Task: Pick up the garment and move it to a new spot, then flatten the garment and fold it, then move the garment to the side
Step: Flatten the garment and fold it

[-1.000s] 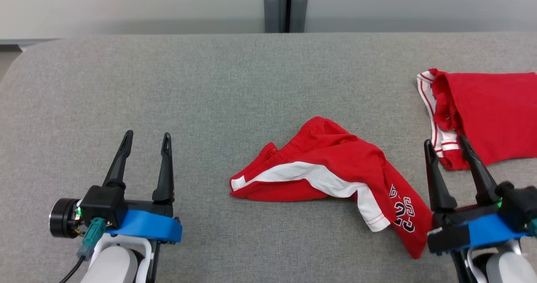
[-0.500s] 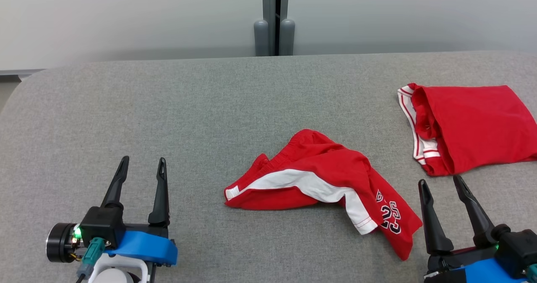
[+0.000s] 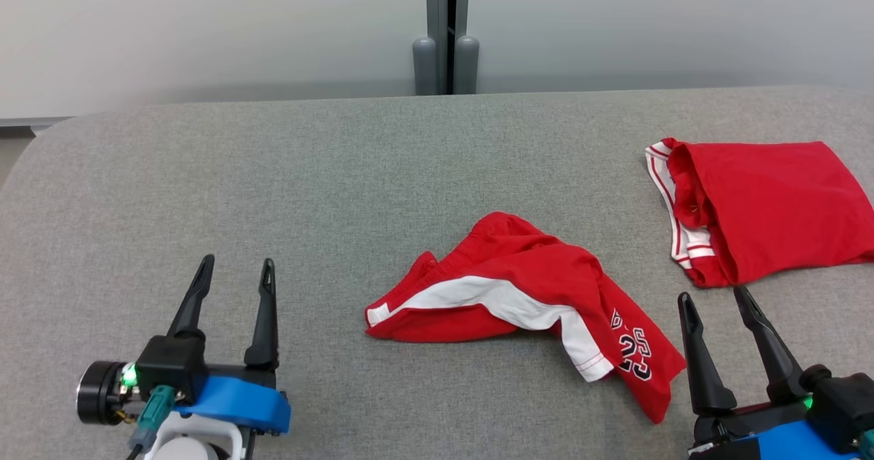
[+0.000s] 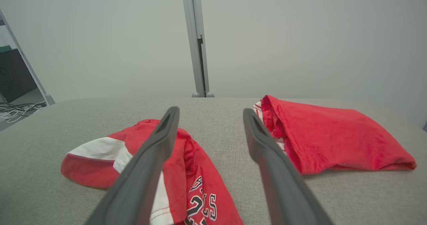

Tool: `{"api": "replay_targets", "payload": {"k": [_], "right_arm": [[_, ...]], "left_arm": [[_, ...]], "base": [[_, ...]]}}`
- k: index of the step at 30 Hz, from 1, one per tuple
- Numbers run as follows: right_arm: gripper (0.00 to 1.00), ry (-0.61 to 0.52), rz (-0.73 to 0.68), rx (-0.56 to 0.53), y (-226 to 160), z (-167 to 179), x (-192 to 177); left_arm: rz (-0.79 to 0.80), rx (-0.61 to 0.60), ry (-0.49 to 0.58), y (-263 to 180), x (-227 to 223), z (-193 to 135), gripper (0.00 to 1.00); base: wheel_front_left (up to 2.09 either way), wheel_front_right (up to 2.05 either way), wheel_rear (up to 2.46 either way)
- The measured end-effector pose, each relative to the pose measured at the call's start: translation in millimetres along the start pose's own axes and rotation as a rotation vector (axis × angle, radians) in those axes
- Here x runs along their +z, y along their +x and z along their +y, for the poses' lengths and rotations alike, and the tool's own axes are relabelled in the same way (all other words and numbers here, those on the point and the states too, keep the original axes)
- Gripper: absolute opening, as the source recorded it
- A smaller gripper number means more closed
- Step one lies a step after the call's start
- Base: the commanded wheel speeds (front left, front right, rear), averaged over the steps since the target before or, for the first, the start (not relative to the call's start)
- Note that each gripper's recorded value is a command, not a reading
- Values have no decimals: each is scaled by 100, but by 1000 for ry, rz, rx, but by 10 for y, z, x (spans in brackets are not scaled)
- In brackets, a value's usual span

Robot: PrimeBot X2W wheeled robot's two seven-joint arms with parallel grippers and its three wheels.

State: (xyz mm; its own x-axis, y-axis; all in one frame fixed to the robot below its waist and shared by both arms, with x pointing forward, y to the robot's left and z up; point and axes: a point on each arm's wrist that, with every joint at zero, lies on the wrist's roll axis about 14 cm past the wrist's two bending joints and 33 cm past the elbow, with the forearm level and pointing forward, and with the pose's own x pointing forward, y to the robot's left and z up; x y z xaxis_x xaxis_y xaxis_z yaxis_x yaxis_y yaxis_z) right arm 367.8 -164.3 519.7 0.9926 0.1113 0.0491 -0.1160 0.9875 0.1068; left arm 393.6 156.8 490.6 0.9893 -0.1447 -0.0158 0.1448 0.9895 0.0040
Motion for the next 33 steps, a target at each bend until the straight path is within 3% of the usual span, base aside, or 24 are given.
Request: {"api": "replay_targets", "payload": {"k": [6, 14, 23, 24, 25, 26, 33], "right_arm": [[100, 5, 26, 7, 50, 20, -78], [100, 21, 68, -8, 116, -23, -240], [100, 28, 88, -35, 129, -111, -340], [100, 29, 91, -36, 128, -114, -353], [100, 32, 92, -36, 133, -111, -357], [100, 34, 86, -35, 141, -109, -348], [100, 38, 80, -41, 153, -128, -354]], "left_arm": [[29, -156, 28, 232, 25, -328, 100], [299, -407, 71, 394, -610, -833, 100], [518, -533, 97, 259, -1115, -1030, 100], [540, -541, 95, 233, -1154, -1039, 93], [563, -546, 93, 202, -1196, -1047, 41], [578, -552, 91, 183, -1224, -1047, 0], [560, -494, -4, 304, -1183, -951, 0]], "base": [[0, 0, 0], [0, 0, 0], [0, 0, 0], [0, 0, 0], [0, 0, 0], [0, 0, 0], [0, 0, 0]]}}
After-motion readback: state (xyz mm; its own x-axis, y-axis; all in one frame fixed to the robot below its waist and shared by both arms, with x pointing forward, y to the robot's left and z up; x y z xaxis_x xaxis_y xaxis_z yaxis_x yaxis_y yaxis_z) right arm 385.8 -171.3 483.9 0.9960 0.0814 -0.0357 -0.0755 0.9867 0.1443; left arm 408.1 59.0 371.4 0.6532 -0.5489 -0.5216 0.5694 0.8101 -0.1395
